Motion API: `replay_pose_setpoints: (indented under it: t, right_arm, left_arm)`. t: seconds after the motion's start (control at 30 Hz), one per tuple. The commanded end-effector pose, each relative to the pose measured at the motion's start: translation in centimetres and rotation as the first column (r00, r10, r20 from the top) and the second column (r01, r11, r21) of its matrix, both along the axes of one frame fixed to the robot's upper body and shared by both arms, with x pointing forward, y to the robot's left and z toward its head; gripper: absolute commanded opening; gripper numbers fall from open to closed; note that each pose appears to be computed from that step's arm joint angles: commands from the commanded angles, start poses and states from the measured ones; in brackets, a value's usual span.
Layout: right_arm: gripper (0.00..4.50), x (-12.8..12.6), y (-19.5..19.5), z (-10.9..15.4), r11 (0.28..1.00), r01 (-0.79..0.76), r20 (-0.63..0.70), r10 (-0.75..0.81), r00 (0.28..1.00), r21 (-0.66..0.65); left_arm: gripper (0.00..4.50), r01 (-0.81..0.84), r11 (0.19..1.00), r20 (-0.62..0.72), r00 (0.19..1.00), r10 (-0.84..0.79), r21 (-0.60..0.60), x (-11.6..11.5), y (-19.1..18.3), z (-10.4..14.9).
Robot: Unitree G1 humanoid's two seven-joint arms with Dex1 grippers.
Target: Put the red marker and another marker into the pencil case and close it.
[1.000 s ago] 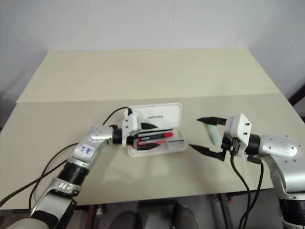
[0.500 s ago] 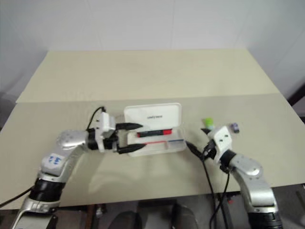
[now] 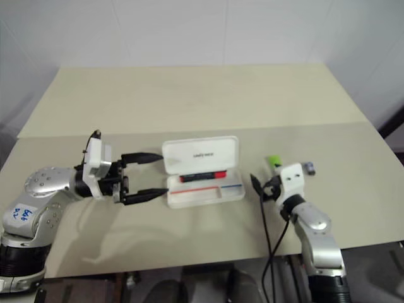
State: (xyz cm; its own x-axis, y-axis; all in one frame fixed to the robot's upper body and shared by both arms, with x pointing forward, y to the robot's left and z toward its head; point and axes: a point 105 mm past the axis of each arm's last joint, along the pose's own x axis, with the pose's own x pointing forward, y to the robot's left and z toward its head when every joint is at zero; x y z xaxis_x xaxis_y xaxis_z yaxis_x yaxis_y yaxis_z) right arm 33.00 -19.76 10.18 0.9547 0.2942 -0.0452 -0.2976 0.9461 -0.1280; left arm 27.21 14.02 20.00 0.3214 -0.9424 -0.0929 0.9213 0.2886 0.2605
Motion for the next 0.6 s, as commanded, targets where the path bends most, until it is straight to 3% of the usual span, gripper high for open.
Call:
replay_pose_setpoints:
  t: [0.03,0.33,0.6]
  right_arm:
    - [4.50,0.5,-2.2,1.8,0.996,0.072,0.063,-0.075,0.995,0.046]
    - [4.50,0.5,-5.1,0.8,0.989,0.140,0.007,-0.140,0.990,0.047]
    - [4.50,0.1,-3.7,-1.2,0.991,0.107,-0.067,-0.101,0.993,0.084]
  left_arm:
    - [4.47,0.017,1.000,0.057,0.998,-0.018,0.014,-0.8,0.6,1.3]
    - [4.47,0.018,0.998,0.055,0.998,-0.021,0.053,-0.6,1.8,1.3]
    - [4.47,0.015,0.998,0.077,0.997,-0.020,0.066,-0.6,2.0,1.9]
